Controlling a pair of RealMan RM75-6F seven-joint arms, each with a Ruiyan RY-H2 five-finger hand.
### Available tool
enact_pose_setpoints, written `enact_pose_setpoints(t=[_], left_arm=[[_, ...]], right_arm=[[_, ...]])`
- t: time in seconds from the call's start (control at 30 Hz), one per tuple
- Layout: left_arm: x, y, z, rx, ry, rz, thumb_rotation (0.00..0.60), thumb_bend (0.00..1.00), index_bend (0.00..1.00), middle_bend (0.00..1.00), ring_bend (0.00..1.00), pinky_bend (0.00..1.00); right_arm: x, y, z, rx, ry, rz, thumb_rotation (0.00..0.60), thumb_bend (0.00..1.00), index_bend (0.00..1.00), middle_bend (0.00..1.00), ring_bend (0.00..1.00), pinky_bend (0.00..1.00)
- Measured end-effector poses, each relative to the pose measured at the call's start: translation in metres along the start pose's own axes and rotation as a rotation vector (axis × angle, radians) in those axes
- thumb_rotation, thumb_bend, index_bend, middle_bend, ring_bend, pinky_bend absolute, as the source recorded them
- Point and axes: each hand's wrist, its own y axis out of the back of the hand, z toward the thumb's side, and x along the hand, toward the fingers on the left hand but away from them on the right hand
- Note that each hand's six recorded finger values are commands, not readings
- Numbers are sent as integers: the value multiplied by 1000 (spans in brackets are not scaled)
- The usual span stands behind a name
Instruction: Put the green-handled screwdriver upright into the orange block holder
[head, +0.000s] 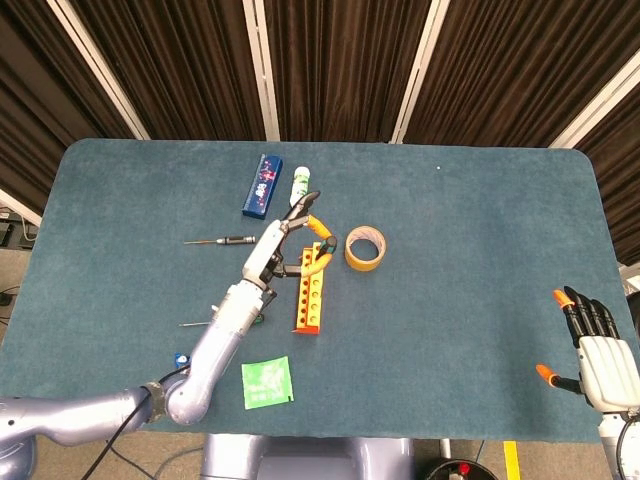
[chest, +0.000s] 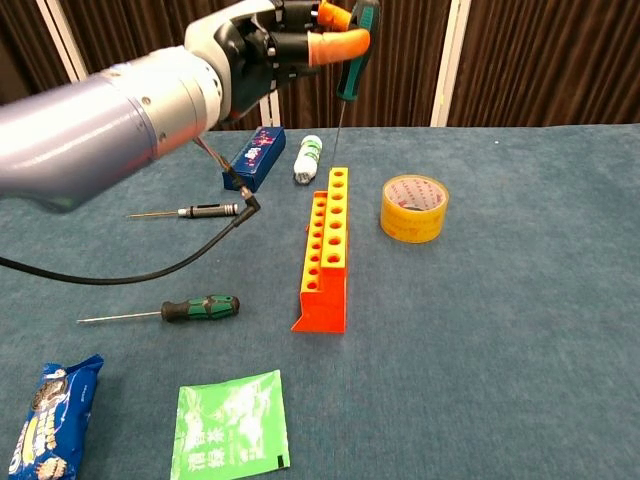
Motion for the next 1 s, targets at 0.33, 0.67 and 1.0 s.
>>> enact_pose_setpoints(t=[0.33,0.67,1.0], left_arm=[[-2,-4,-12,-7,-10,-16,600,304,624,36,0,0],[-6,5,-24,-3,-1,-17,600,303,628,42,0,0],[-3,5,-31,31,7,-30,600,305,635,50,0,0]], right_arm=[[0,-1,0,-8,-3,4,600,65,0,0,0,0],[0,-2,0,-6,-5,8,600,64,0,0,0,0],[-1,-2,0,-7,-9,6,600,64,0,0,0,0]])
